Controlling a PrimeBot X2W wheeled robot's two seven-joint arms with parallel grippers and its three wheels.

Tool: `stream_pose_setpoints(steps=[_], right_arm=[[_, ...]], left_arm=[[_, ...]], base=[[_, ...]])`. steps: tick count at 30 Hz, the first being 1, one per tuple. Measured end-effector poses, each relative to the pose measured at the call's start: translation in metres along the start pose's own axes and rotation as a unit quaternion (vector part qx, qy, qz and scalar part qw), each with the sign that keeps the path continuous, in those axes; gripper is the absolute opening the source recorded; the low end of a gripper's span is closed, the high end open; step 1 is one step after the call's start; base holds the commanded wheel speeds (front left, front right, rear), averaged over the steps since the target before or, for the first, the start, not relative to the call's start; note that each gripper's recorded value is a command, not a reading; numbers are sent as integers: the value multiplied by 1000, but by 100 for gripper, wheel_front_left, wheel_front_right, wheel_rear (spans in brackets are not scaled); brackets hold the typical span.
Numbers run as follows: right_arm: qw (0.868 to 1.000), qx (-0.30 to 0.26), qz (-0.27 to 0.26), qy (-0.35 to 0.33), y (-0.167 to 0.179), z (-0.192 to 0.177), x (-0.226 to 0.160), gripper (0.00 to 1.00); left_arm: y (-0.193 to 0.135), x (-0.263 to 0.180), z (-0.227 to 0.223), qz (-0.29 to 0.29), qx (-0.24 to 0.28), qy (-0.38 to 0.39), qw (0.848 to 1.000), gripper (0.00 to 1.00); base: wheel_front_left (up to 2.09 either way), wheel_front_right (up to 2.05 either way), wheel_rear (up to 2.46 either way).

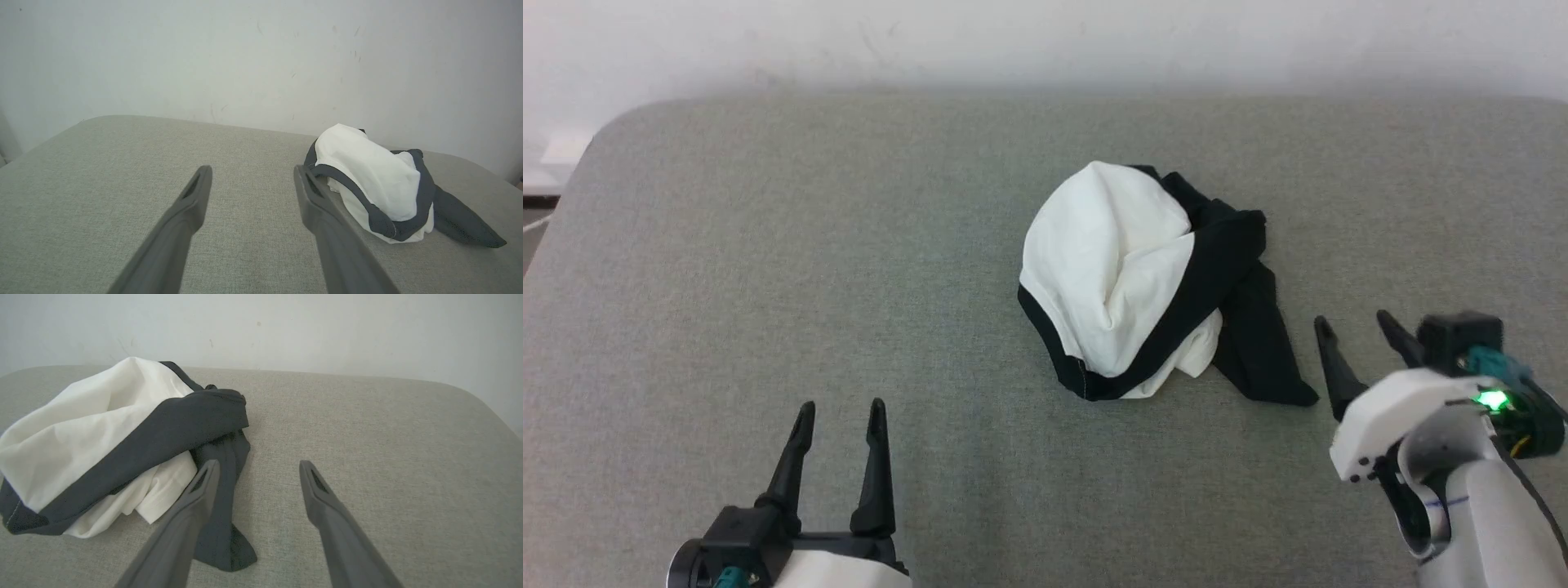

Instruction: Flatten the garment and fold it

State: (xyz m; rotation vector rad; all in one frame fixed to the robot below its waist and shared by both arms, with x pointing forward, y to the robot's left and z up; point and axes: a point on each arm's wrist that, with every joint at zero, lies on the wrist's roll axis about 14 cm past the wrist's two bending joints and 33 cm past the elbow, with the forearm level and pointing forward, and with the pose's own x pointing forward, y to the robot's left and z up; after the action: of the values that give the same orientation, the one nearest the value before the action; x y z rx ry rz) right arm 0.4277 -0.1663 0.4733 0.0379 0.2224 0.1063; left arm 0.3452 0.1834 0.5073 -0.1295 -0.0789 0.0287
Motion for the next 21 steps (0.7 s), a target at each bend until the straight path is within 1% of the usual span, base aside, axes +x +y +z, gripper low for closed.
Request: stream_pose_setpoints(steps=[2, 5, 9, 13, 20, 21], right_arm=[[999, 3, 20, 45, 11, -10, 10, 100], [991, 0, 50, 123, 24, -32, 18, 100], [977, -20, 59, 202, 22, -56, 21, 100], [968, -34, 68, 241, 24, -71, 26, 100], [955, -50, 100, 275, 44, -89, 36, 100], [954, -50, 101, 279, 45, -91, 38, 98]], left_arm=[[2, 1, -4, 3, -2, 7, 1000, 100], [5, 3, -10, 8, -7, 15, 1000, 100], [7, 5, -16, 16, -21, 23, 999, 100], [12, 5, -19, 26, -27, 29, 999, 100], [22, 2, -31, 44, -27, 48, 998, 100], [22, 2, -32, 45, -28, 50, 997, 100]], base=[[0, 0, 0], [0, 0, 0], [0, 0, 0], [0, 0, 0], [0, 0, 0], [0, 0, 0]])
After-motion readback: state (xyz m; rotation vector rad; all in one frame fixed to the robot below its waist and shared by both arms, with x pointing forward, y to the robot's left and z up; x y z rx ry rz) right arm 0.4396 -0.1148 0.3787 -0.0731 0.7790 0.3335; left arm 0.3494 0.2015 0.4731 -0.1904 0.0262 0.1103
